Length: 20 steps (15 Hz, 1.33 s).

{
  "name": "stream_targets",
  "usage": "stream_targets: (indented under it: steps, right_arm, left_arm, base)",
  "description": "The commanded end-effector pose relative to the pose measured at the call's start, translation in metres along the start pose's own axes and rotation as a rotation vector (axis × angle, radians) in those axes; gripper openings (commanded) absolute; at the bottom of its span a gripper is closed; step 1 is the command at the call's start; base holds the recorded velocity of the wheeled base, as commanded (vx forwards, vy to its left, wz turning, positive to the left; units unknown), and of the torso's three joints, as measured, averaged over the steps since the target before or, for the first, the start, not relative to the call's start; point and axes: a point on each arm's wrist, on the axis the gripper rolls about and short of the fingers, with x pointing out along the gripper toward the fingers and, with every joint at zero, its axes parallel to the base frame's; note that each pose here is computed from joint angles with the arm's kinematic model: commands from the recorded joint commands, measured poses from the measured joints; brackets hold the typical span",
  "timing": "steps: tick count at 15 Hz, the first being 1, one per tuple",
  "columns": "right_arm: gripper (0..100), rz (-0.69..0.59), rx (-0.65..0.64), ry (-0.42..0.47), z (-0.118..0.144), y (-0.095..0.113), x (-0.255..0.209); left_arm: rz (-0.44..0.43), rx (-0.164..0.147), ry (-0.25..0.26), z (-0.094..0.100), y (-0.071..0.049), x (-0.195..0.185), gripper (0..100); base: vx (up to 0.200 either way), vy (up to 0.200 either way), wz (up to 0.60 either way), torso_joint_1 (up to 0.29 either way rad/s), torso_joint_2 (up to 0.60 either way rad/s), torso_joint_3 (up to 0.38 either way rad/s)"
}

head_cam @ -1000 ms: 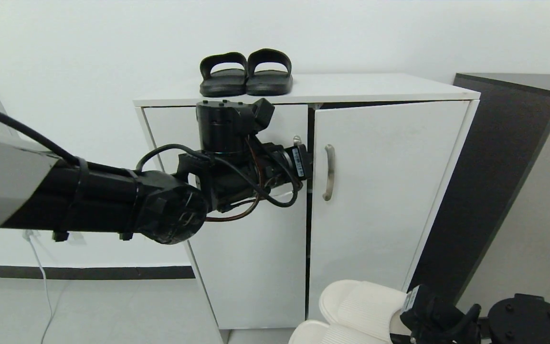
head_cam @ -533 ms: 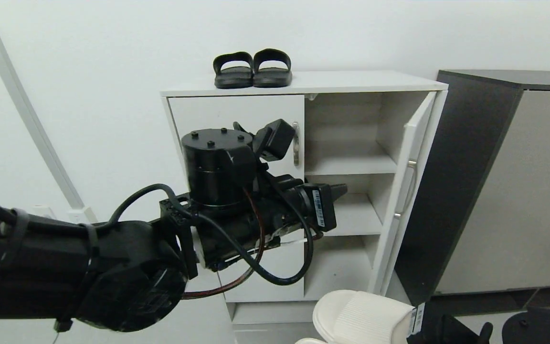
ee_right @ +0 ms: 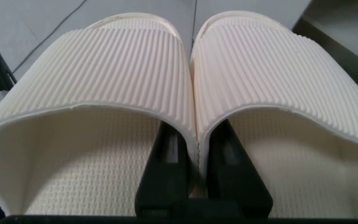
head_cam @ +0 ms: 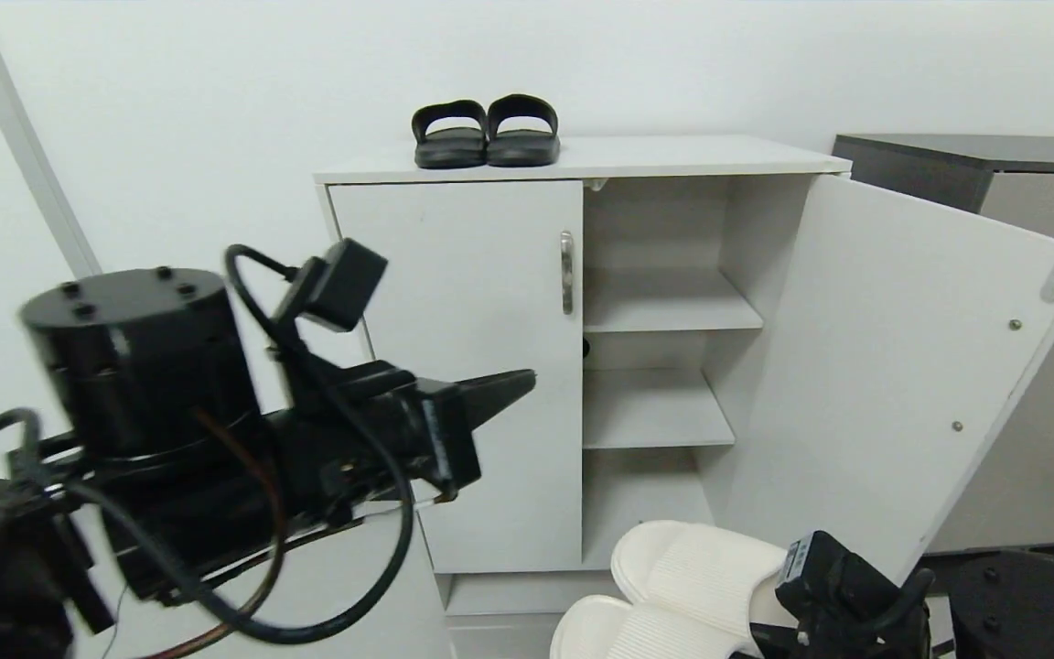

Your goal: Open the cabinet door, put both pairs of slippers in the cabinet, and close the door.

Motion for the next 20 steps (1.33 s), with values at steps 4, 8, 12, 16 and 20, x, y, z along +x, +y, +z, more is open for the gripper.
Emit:
stream_targets:
  steps: [4,8,12,16,20]
  right_arm:
    - [0,-0.008,0.003,-0.001,0.001,-0.002,0.001]
    - [0,-0.007,0.001,-0.001,0.001,-0.002,0.001]
    - [0,-0.008,0.003,0.007,-0.001,-0.002,0.003]
    - [0,-0.024,0.010,-0.005,0.003,-0.006,0.004]
    - [0,-0.027,0.010,-0.007,0.003,-0.006,0.004]
  left_arm:
    - [0.054,0.018,-0.080,-0.024,-0.021,-0.177,0]
    - [0.273,0.160,-0.150,-0.064,-0.027,-0.250,0]
    - [0.556,0.200,-0.205,-0.097,-0.036,-0.267,0]
    - [0.790,0.186,-0.195,-0.117,-0.025,-0.263,0]
    - [1.017,0.179,-0.106,-0.157,-0.003,-0.251,0]
  base:
    - [0.000,0.000,0.00,0.000,0.00,0.000]
    - [0.000,0.000,0.00,0.000,0.00,0.000]
    - [0.000,0.000,0.00,0.000,0.00,0.000]
    - [0.000,0.000,0.00,0.000,0.00,0.000]
    - [0.000,0.000,0.00,0.000,0.00,0.000]
